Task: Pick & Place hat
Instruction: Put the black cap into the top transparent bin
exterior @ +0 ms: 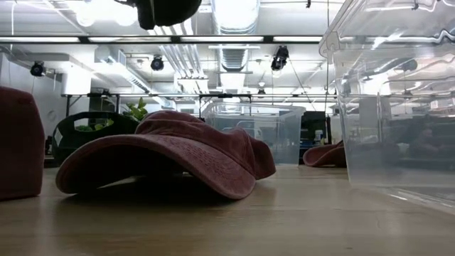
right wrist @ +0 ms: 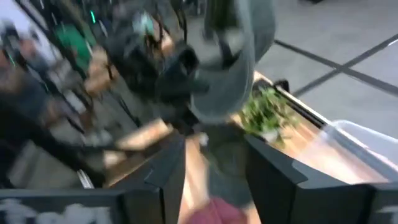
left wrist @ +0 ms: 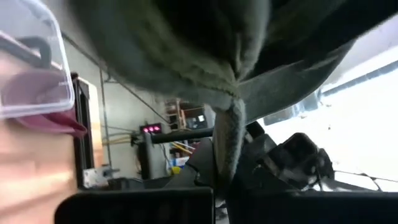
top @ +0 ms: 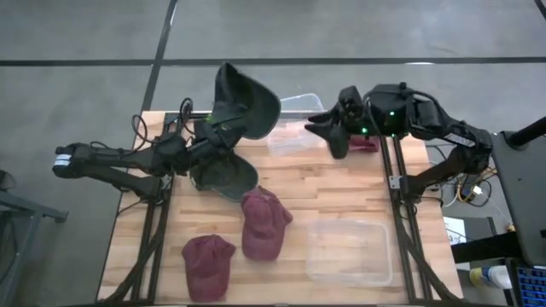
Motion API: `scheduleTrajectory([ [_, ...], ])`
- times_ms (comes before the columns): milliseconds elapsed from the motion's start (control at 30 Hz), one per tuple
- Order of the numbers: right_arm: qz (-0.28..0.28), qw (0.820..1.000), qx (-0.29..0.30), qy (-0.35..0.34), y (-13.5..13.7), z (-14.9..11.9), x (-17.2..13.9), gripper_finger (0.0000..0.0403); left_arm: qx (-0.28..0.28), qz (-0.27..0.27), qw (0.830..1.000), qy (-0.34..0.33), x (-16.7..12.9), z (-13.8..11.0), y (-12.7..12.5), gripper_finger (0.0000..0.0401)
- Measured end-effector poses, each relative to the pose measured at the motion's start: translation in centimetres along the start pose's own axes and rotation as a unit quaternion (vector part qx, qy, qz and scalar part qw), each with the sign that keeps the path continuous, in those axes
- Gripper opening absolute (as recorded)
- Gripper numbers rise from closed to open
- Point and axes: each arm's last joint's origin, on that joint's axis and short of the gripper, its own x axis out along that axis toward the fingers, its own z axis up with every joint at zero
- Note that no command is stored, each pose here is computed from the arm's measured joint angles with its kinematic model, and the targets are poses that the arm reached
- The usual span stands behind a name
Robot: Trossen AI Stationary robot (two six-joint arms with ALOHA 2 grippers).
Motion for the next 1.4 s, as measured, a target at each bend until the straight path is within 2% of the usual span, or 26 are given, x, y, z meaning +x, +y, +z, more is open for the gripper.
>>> scheduleTrajectory([
  [200, 0.008, 0.999, 0.033, -0.039, -0.9, -1.0, 2.5, 0.0198, 0.042, -0.034, 0.998, -0.018, 0.1, 0.2, -1.1, 0.0005],
  [333, 0.04, 0.995, 0.049, -0.083, -1.0, -1.5, 4.7, 0.0213, 0.054, -0.035, 0.998, -0.018, 0.2, 0.2, -1.2, 0.0005],
  [433, 0.056, 0.99, 0.056, -0.12, -1.0, -1.7, 6.3, 0.0217, 0.053, -0.036, 0.998, -0.019, 0.2, 0.2, -1.3, 0.0005],
  [500, 0.046, 0.988, 0.061, -0.135, -1.2, -1.9, 7.3, 0.0217, 0.055, -0.039, 0.998, -0.02, 0.2, 0.2, -1.3, 0.0005],
  [733, 0.038, 0.986, 0.055, -0.152, -1.5, -2.1, 10.4, 0.0215, 0.05, -0.042, 0.998, -0.02, 0.2, 0.2, -1.4, 0.0005],
  [867, 0.031, 0.984, 0.051, -0.167, -1.3, -1.7, 10.7, 0.018, 0.05, -0.043, 0.998, -0.017, 0.2, 0.2, -1.4, 0.0005],
  [933, 0.027, 0.984, 0.052, -0.169, -1.6, -1.5, 10.7, 0.0136, 0.049, -0.043, 0.998, -0.016, 0.2, 0.2, -1.4, 0.0005],
  [1033, 0.033, 0.984, 0.048, -0.167, -2.0, -1.1, 10.5, 0.0039, 0.046, -0.046, 0.998, -0.01, 0.2, 0.2, -1.4, 0.0005],
  [1067, 0.031, 0.984, 0.045, -0.168, -2.0, -1.1, 10.5, 0.0026, 0.045, -0.048, 0.998, -0.007, 0.2, 0.2, -1.4, 0.0005],
  [1167, 0.038, 0.984, 0.047, -0.169, -2.2, -0.8, 10.1, 0.0013, 0.043, -0.054, 0.998, -0.005, 0.1, 0.2, -1.6, 0.0009],
  [1400, 0.078, 0.983, 0.072, -0.149, -2.7, -0.2, 9.1, 0.001, 0.044, -0.065, 0.997, 0.014, 0.1, 0.1, -1.8, 0.0028],
])
